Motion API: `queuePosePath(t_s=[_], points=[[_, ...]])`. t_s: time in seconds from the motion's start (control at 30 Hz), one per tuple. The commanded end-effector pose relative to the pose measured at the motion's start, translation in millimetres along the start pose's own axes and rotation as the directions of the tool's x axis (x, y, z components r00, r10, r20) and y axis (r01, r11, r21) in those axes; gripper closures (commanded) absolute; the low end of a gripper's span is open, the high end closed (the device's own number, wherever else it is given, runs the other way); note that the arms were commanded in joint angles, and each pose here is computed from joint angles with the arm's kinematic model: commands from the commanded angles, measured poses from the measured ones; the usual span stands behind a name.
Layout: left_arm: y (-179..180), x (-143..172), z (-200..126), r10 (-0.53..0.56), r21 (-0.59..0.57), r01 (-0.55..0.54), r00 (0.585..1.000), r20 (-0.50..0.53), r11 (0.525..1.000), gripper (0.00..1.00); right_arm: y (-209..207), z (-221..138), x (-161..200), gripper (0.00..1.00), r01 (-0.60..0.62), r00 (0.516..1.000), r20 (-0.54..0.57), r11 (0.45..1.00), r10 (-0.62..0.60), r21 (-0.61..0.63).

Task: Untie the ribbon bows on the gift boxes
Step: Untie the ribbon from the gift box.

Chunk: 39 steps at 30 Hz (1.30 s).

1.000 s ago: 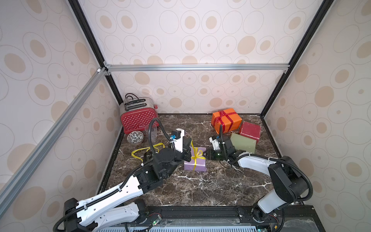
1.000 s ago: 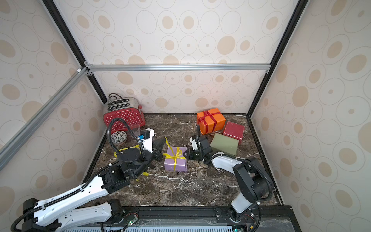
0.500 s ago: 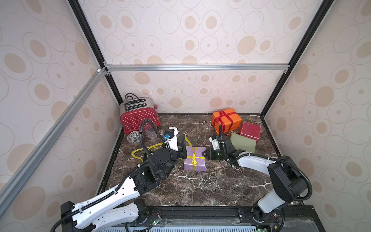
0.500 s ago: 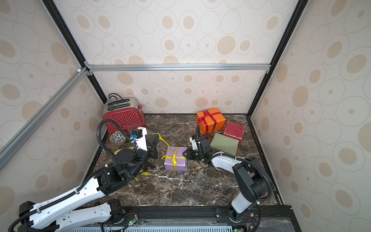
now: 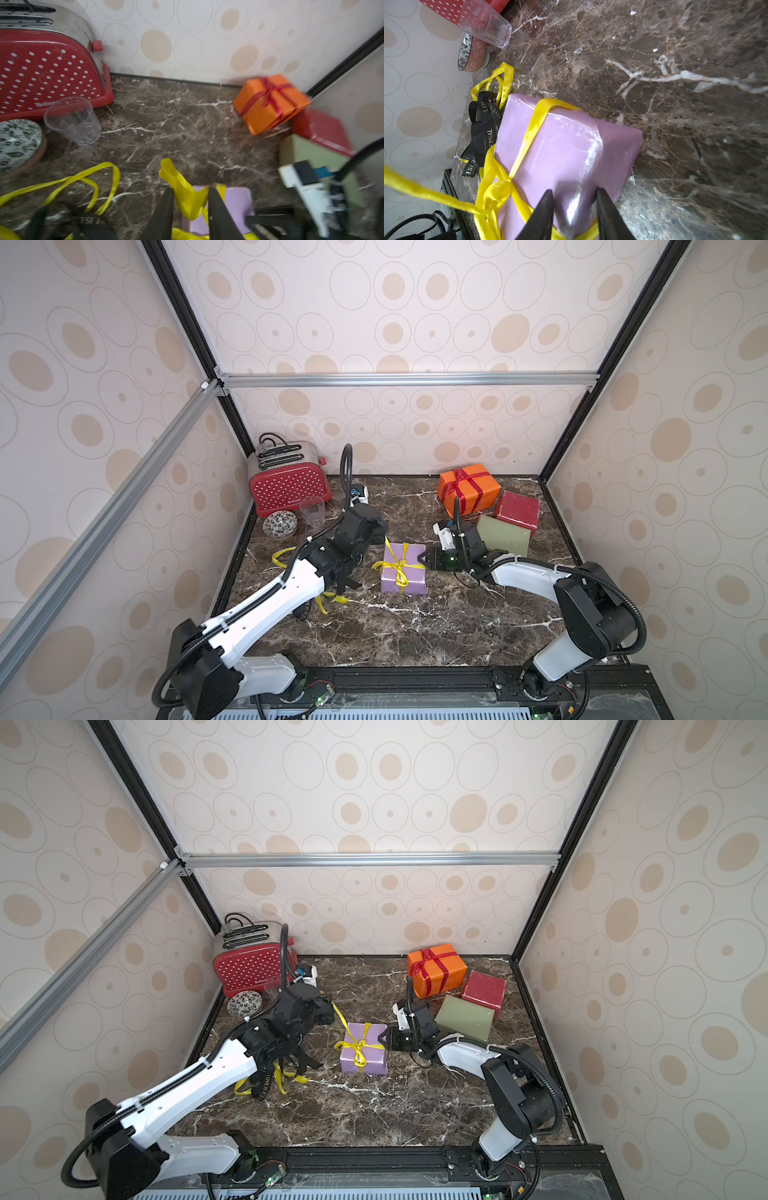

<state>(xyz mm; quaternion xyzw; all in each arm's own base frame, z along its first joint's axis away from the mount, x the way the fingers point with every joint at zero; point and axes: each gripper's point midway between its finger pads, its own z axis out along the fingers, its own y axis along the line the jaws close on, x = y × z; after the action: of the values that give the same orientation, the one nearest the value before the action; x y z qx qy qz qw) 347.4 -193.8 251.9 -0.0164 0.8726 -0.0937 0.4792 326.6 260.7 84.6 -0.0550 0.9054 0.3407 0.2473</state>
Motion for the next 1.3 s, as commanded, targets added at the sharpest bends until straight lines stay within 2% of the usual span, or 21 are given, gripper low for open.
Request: queuePosePath(t_s=[0.0,0.07,0.1,0.13,0.2,0.3,0.33,0.4,0.47,0.57,0.63,0.87,1.0,1.13,1.27], points=[[10,33,5,-0.008,-0.044,-0.001,0.979,-0.201,0.999,0.49,-20,6,20,0.64,-0.024,0.997,-0.067,0.997,0.029,0.079],[18,33,6,-0.006,-0.082,-0.009,0.982,-0.188,0.997,0.23,-20,6,20,0.64,-0.026,0.997,-0.069,0.997,0.031,0.078],[19,34,6,-0.008,-0.085,-0.008,0.983,-0.183,0.996,0.14,-20,6,19,0.64,-0.024,0.997,-0.067,0.997,0.029,0.077],[18,36,7,-0.007,-0.075,-0.007,0.983,-0.184,0.997,0.09,-20,6,20,0.64,-0.024,0.997,-0.067,0.997,0.029,0.078],[5,45,11,0.015,-0.001,-0.016,0.975,-0.220,1.000,0.08,-20,6,20,0.64,-0.024,0.997,-0.069,0.997,0.030,0.078],[-33,65,15,0.072,0.191,-0.012,0.949,-0.306,0.981,0.15,-20,7,20,0.64,-0.025,0.997,-0.071,0.997,0.031,0.078],[-46,70,12,0.100,0.246,-0.023,0.947,-0.305,0.969,0.17,-20,7,19,0.64,-0.024,0.997,-0.069,0.997,0.029,0.078],[-67,80,4,0.169,0.311,-0.079,0.947,-0.274,0.947,0.18,-21,7,20,0.64,-0.025,0.997,-0.071,0.997,0.031,0.079],[-79,96,2,0.204,0.333,-0.100,0.934,-0.294,0.938,0.19,-21,8,20,0.64,-0.025,0.997,-0.070,0.997,0.031,0.080],[-83,121,7,0.197,0.322,-0.076,0.911,-0.363,0.944,0.23,-21,8,20,0.64,-0.026,0.997,-0.073,0.997,0.032,0.078],[-82,128,7,0.207,0.306,-0.093,0.908,-0.364,0.947,0.23,-21,8,21,0.64,-0.026,0.997,-0.074,0.996,0.032,0.080],[-56,153,13,0.202,0.150,-0.150,0.873,-0.443,0.977,0.31,-21,8,21,0.64,-0.024,0.997,-0.075,0.997,0.030,0.078],[-52,158,15,0.183,0.128,-0.140,0.880,-0.439,0.982,0.38,-20,8,20,0.64,-0.026,0.997,-0.074,0.997,0.031,0.077],[-56,165,18,0.168,0.139,-0.117,0.874,-0.456,0.983,0.55,-21,8,21,0.64,-0.027,0.997,-0.075,0.997,0.033,0.077],[-48,163,21,0.159,0.099,-0.129,0.885,-0.438,0.987,0.55,-20,8,20,0.64,-0.026,0.997,-0.073,0.997,0.031,0.077]])
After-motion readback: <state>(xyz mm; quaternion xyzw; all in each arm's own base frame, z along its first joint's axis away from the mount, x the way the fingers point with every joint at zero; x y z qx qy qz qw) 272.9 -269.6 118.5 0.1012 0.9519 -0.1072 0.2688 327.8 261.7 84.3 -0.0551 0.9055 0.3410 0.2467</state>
